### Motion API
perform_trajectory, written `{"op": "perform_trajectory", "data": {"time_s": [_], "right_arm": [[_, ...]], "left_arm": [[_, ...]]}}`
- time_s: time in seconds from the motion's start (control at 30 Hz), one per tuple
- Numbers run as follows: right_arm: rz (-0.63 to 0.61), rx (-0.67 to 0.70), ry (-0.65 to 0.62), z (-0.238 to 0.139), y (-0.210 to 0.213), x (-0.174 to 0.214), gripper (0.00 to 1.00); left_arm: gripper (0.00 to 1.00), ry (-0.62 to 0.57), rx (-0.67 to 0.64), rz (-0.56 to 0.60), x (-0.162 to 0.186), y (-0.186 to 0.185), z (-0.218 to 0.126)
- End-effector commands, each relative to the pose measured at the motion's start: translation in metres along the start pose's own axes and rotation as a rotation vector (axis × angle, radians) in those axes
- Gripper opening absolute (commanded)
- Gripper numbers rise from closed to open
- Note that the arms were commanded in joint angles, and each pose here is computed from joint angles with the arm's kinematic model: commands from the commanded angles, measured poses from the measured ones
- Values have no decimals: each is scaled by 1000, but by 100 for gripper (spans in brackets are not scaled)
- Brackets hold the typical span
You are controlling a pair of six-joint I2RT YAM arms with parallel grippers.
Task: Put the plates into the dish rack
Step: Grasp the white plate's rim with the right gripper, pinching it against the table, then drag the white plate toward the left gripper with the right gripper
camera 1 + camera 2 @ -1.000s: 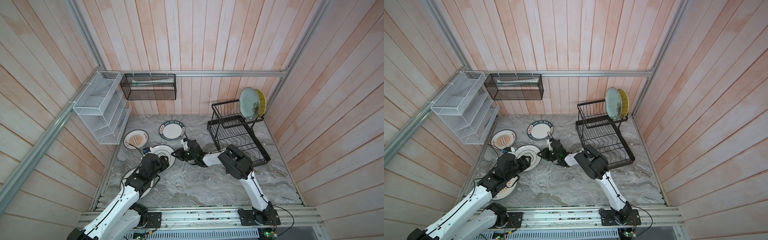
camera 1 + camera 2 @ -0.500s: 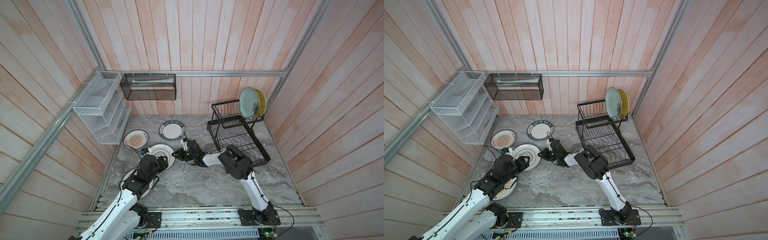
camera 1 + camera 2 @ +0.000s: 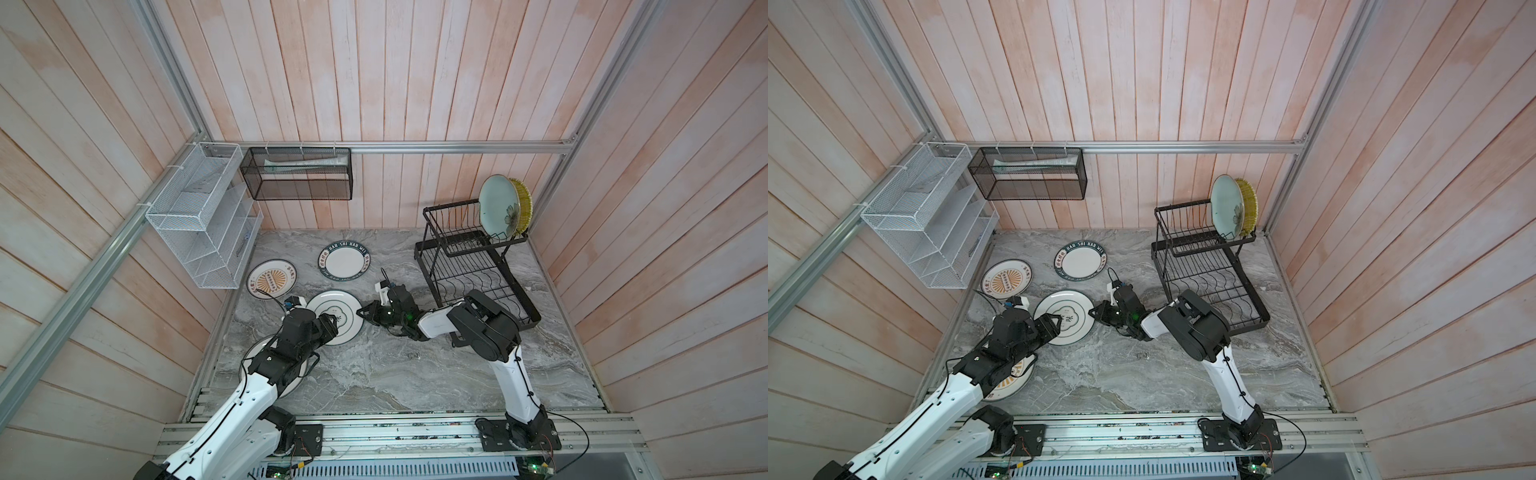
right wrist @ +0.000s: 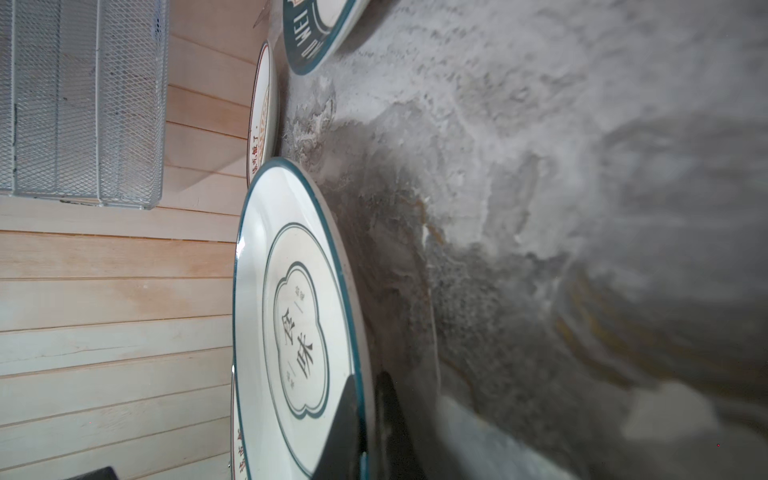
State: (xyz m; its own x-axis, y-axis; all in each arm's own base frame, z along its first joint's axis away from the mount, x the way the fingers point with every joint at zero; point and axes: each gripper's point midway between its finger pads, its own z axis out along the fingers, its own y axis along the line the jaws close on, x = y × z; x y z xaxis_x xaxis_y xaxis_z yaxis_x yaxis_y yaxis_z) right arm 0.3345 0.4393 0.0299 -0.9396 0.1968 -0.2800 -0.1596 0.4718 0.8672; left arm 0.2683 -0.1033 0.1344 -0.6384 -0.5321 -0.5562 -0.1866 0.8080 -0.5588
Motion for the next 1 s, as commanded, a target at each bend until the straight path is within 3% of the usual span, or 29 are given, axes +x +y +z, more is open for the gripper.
{"op": "perform_trajectory", "data": {"time_s": [0.0,0.53,0.97], "right_arm": [[4,113,-4,-11,-30,6,0],[-82,126,-208,-92,13,-17,0],[-102,58,-307,-149,48,-24,0]], "left_arm": [[64,-6,34,-3,-7,-12,0],[63,34,127,18,-15,-46,25],[63,26,127,76,-15,-45,20]]}}
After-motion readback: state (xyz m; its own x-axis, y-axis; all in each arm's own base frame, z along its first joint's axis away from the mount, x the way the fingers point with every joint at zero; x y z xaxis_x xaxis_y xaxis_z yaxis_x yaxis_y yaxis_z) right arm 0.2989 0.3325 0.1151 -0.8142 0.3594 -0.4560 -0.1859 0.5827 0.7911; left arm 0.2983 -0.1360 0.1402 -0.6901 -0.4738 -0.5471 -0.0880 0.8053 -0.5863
